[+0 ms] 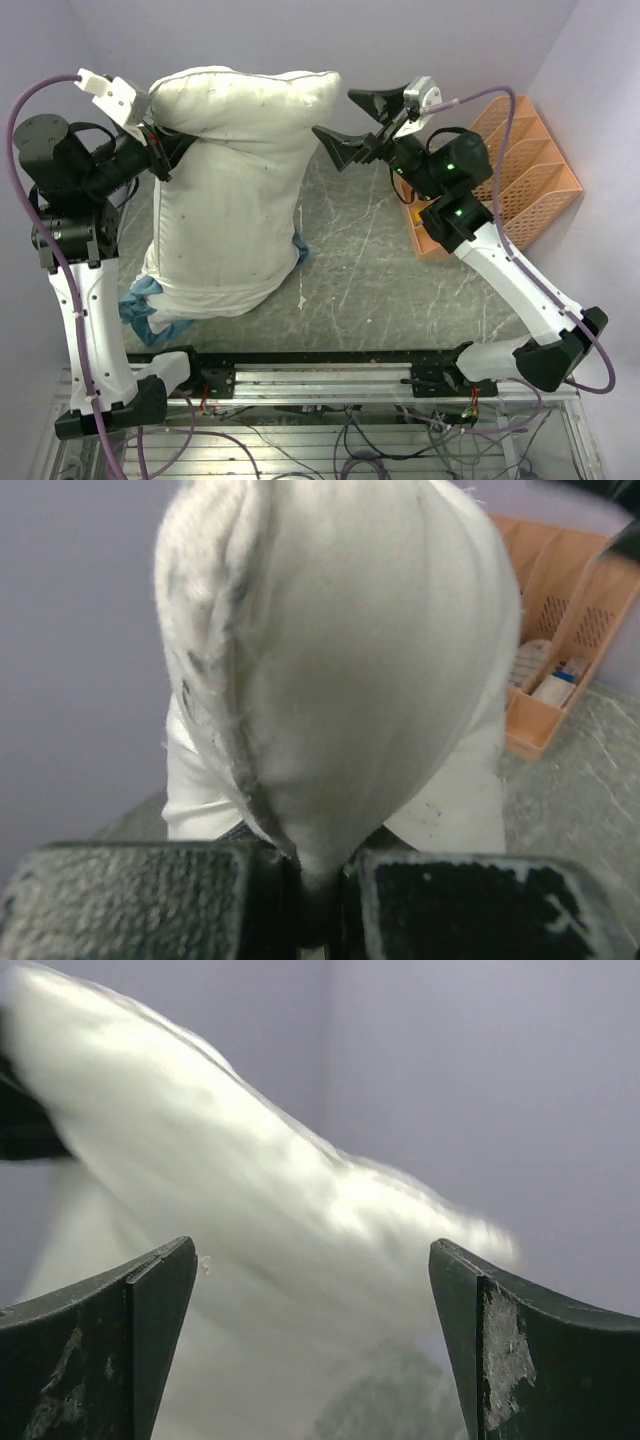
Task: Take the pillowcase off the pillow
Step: Remove the pillow from the pillowcase.
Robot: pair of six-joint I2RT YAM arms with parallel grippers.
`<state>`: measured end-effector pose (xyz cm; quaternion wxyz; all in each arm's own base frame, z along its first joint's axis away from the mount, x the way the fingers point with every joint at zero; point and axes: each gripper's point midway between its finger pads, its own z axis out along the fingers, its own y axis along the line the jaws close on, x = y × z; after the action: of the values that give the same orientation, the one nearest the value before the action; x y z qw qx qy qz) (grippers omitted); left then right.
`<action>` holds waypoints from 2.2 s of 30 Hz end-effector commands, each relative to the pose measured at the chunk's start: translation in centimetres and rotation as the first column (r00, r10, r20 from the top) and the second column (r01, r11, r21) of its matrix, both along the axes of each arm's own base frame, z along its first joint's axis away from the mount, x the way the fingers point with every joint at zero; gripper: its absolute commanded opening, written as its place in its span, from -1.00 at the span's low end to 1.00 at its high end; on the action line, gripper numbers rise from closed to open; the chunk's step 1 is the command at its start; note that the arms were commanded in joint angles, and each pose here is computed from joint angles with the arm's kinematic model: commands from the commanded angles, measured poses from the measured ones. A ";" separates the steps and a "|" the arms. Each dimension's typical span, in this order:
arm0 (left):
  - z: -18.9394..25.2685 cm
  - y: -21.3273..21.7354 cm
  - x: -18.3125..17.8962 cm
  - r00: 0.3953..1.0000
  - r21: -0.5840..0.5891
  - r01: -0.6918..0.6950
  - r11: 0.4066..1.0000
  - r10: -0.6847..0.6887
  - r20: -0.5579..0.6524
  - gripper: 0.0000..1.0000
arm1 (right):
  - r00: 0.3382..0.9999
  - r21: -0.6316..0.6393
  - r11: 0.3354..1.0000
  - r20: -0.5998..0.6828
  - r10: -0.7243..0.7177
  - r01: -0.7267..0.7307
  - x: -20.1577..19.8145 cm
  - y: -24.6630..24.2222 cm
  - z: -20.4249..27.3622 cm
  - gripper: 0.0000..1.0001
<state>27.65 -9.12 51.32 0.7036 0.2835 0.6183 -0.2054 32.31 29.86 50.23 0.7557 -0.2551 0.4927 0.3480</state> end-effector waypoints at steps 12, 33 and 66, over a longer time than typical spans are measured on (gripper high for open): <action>-4.9 -3.4 -4.1 0.956 0.089 0.275 0.957 -0.262 -0.128 -0.86 | 0.853 -0.368 0.842 0.195 0.484 -0.394 -4.7 9.4 2.9 1.00; -5.3 -2.5 -2.3 0.983 0.176 0.177 0.968 -0.165 -0.082 -0.86 | 0.590 -0.447 0.492 -0.103 0.801 -0.747 -10.7 12.0 -6.3 1.00; -17.2 9.2 1.1 0.893 0.553 -0.091 0.828 0.313 -0.322 0.85 | 0.877 -0.025 0.987 0.454 0.155 -0.161 0.7 -4.9 9.1 -1.00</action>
<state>27.56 -4.03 35.04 0.4972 0.3441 0.7943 -0.0589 39.46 26.09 52.69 0.7783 -0.3019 0.4333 0.3397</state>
